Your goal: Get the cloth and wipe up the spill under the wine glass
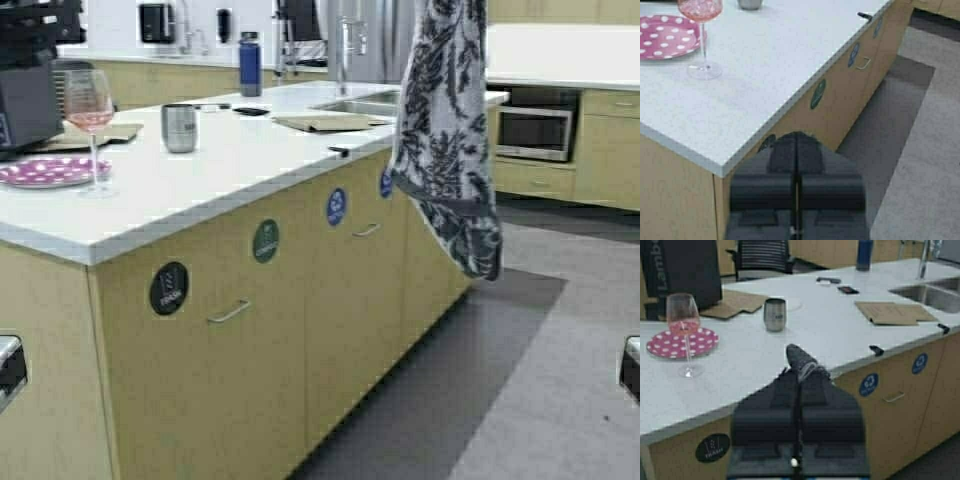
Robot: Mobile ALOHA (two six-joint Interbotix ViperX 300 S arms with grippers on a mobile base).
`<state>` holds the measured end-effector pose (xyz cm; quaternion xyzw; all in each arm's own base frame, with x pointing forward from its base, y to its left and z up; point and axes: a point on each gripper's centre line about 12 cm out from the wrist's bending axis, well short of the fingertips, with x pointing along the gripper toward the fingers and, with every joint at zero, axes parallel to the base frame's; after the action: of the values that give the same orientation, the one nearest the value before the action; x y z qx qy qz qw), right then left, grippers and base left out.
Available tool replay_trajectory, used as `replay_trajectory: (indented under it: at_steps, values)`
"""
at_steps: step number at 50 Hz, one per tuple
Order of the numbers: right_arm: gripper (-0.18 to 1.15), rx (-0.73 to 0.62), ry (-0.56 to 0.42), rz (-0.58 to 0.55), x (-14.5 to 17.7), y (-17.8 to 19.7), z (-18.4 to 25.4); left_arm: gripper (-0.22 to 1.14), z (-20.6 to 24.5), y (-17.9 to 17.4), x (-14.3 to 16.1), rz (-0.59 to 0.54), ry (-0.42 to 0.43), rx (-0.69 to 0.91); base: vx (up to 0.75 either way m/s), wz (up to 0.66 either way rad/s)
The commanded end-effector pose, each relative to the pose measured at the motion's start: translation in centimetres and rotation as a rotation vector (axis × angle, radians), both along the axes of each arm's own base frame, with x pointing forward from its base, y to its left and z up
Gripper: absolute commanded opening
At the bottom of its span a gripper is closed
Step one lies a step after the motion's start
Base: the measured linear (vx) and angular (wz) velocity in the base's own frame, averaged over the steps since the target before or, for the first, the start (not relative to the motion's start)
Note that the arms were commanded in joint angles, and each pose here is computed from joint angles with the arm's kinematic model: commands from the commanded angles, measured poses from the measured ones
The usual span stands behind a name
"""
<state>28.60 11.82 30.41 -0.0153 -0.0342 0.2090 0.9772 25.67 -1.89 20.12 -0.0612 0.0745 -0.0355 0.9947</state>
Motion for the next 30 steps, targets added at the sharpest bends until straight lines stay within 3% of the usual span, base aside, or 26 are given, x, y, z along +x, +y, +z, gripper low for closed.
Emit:
replay_trajectory:
  at_steps: [1, 14, 30]
  values:
    - [0.06, 0.023, -0.048, 0.005, 0.0, 0.1, 1.3, 0.03, 0.0, -0.3, 0.5, -0.012, -0.005, 0.002, 0.21, 0.15]
    - [0.06, 0.022, -0.045, 0.005, -0.2, 0.1, 1.1, 0.03, -2.2, -2.9, 3.9, -0.086, 0.003, -0.004, 0.2, 0.23]
    - [0.06, 0.024, -0.05, 0.005, -0.2, 0.0, 1.3, 0.03, -3.8, -4.4, 4.5, -0.132, 0.013, -0.003, 0.18, 0.3]
